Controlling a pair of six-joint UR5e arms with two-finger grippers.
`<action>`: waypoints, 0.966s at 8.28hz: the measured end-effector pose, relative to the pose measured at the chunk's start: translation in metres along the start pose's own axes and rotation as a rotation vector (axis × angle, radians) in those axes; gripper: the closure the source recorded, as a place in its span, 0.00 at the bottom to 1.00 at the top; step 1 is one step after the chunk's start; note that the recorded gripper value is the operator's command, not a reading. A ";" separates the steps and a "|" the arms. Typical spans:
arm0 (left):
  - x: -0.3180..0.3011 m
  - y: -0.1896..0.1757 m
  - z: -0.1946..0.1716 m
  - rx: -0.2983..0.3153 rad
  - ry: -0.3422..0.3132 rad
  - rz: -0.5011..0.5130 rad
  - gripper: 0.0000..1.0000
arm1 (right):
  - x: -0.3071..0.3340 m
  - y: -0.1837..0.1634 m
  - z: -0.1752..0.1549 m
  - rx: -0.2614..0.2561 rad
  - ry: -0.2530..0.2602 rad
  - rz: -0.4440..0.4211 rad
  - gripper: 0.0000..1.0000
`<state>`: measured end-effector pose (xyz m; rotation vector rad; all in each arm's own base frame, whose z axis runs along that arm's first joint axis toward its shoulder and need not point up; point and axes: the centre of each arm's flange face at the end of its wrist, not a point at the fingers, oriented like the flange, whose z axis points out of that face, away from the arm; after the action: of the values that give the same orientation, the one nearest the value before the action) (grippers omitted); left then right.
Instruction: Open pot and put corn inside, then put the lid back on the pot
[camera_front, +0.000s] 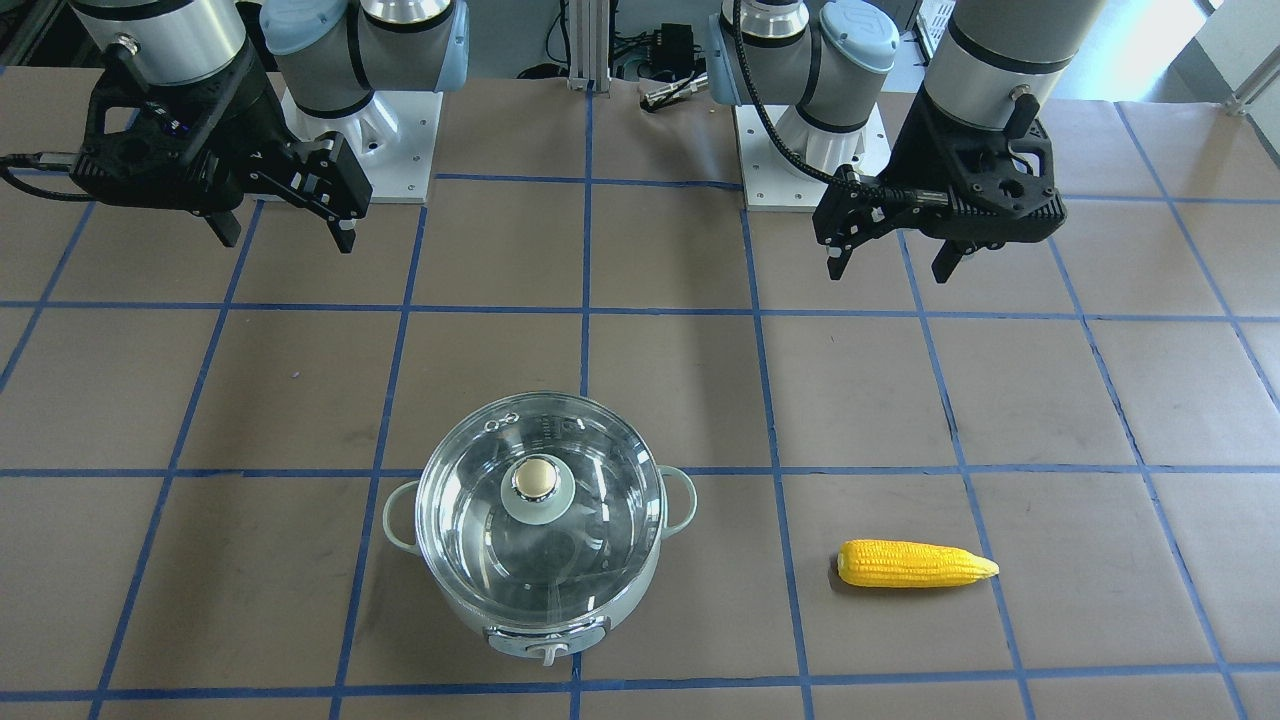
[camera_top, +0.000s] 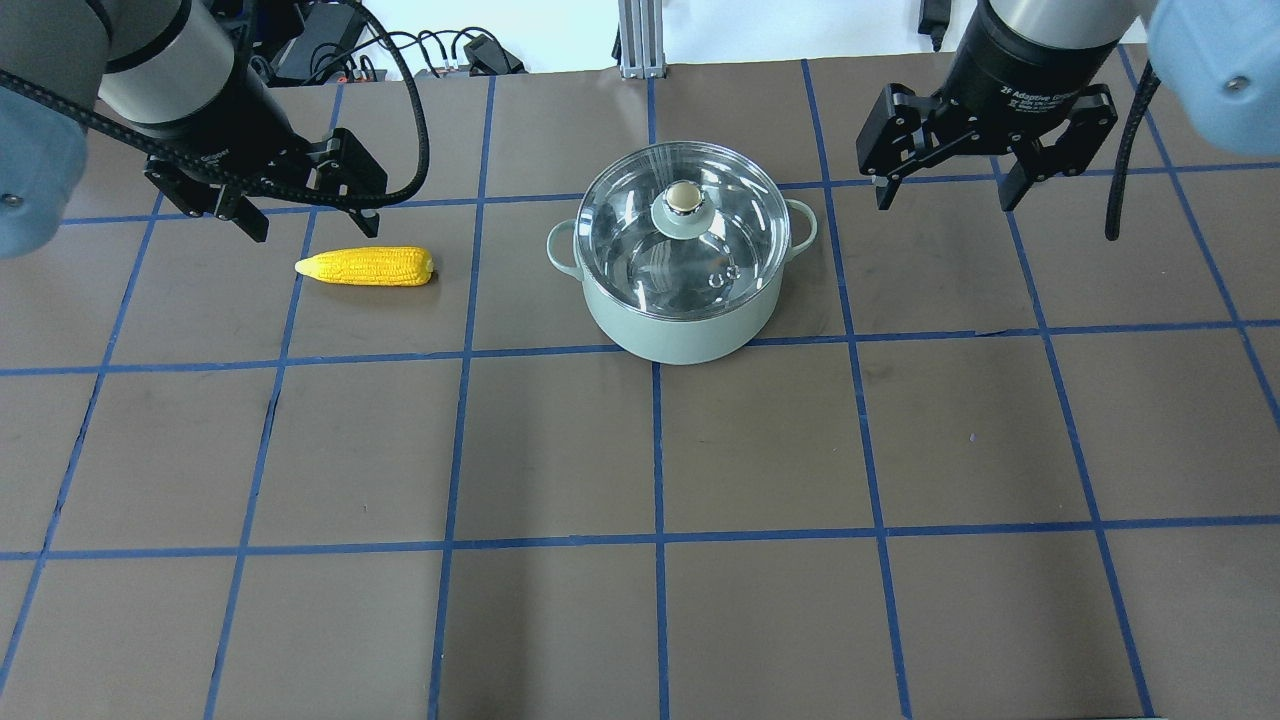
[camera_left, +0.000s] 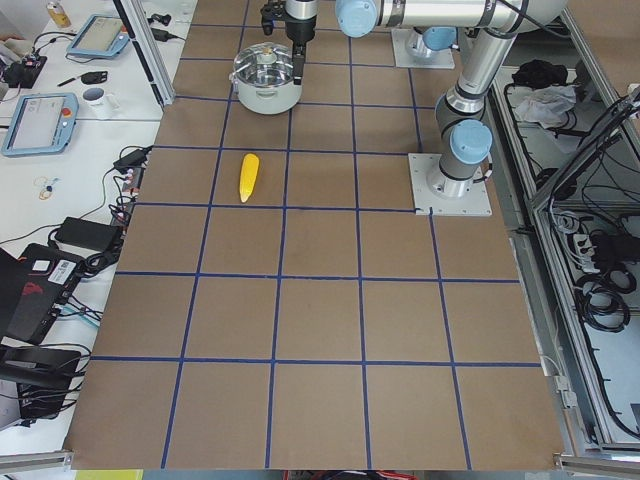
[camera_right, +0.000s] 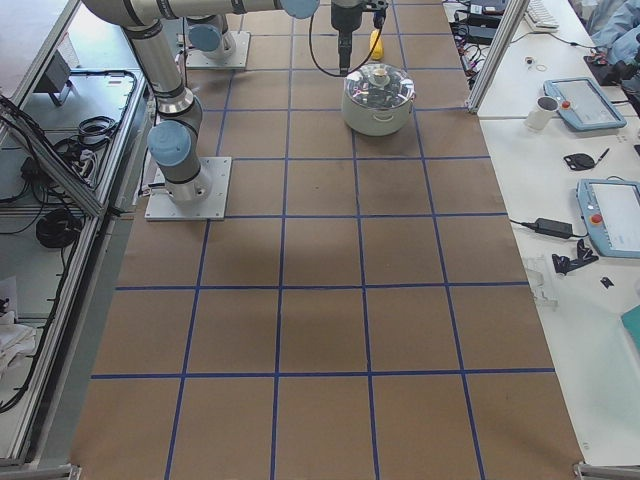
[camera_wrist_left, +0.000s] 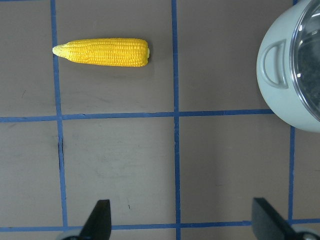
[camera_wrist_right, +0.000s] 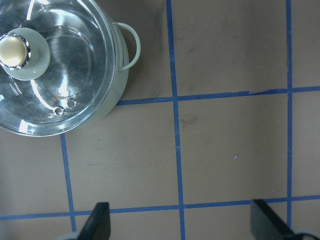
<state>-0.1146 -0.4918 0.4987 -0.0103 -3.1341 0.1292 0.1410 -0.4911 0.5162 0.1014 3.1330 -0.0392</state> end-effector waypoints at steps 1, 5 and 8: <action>0.000 0.001 0.000 -0.001 0.000 0.000 0.00 | 0.000 0.000 0.000 -0.003 0.000 0.000 0.00; -0.006 -0.004 0.002 -0.013 0.000 0.073 0.00 | 0.000 0.000 0.001 -0.004 -0.005 -0.004 0.00; -0.052 -0.032 0.019 0.001 -0.010 0.342 0.00 | -0.002 -0.002 0.003 -0.003 -0.015 -0.003 0.00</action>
<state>-0.0628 -0.5253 0.4819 -0.5469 -3.1106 0.1308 0.1430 -0.4932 0.5129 0.0955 3.1186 -0.0352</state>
